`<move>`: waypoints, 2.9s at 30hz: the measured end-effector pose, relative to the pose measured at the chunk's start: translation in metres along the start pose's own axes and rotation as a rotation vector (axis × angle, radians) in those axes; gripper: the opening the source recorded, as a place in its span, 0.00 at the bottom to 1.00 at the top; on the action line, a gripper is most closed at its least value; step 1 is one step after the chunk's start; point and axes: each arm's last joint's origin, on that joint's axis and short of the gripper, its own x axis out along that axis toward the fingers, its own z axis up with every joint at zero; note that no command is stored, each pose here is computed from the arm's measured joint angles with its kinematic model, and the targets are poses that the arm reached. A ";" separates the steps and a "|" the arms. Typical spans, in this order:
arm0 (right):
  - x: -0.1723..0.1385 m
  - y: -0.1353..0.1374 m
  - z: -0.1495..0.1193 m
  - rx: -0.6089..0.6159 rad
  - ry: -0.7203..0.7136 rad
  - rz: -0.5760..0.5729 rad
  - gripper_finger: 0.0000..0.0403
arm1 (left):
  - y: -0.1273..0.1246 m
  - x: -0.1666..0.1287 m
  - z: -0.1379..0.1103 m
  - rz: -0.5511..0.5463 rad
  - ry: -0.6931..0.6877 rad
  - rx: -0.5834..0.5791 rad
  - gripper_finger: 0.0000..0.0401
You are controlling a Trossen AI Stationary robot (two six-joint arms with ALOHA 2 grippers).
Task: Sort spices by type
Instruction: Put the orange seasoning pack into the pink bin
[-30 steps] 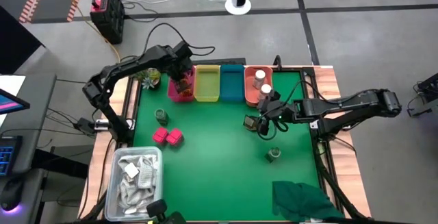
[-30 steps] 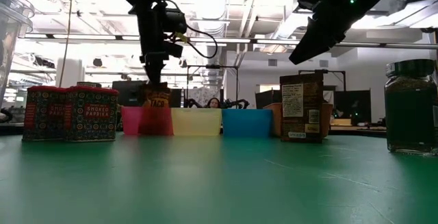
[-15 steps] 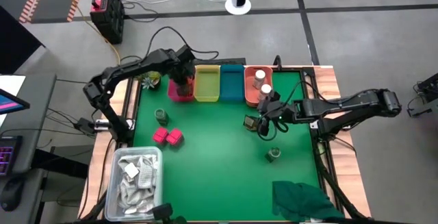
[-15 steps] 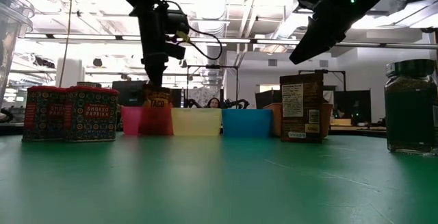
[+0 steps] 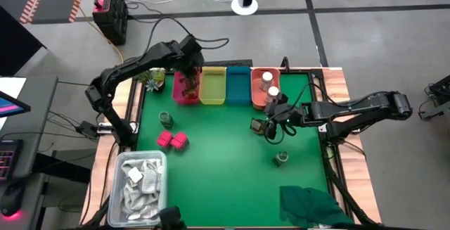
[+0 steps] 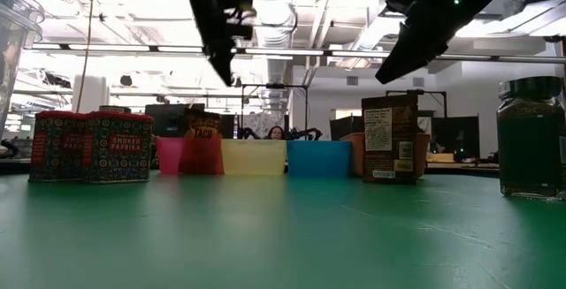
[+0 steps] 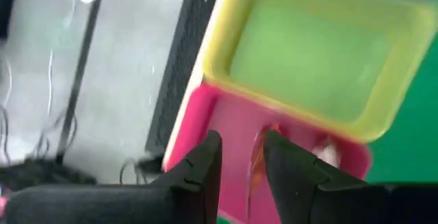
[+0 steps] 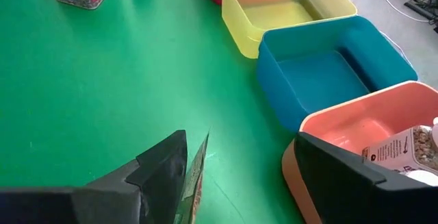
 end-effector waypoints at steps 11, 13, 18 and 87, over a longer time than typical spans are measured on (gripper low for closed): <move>0.009 -0.018 -0.007 0.042 0.112 0.009 0.73 | -0.065 -0.032 0.031 -0.213 -0.178 0.153 0.25; 0.011 -0.016 -0.010 0.033 0.151 0.037 0.72 | -0.080 -0.029 0.029 -0.308 -0.177 0.160 0.25; 0.007 -0.014 -0.013 0.014 0.179 0.047 0.71 | -0.110 -0.019 0.029 -0.427 -0.245 0.203 0.25; -0.003 0.025 0.001 -0.136 0.056 0.195 0.05 | -0.222 0.004 0.065 -0.456 -0.838 0.177 0.47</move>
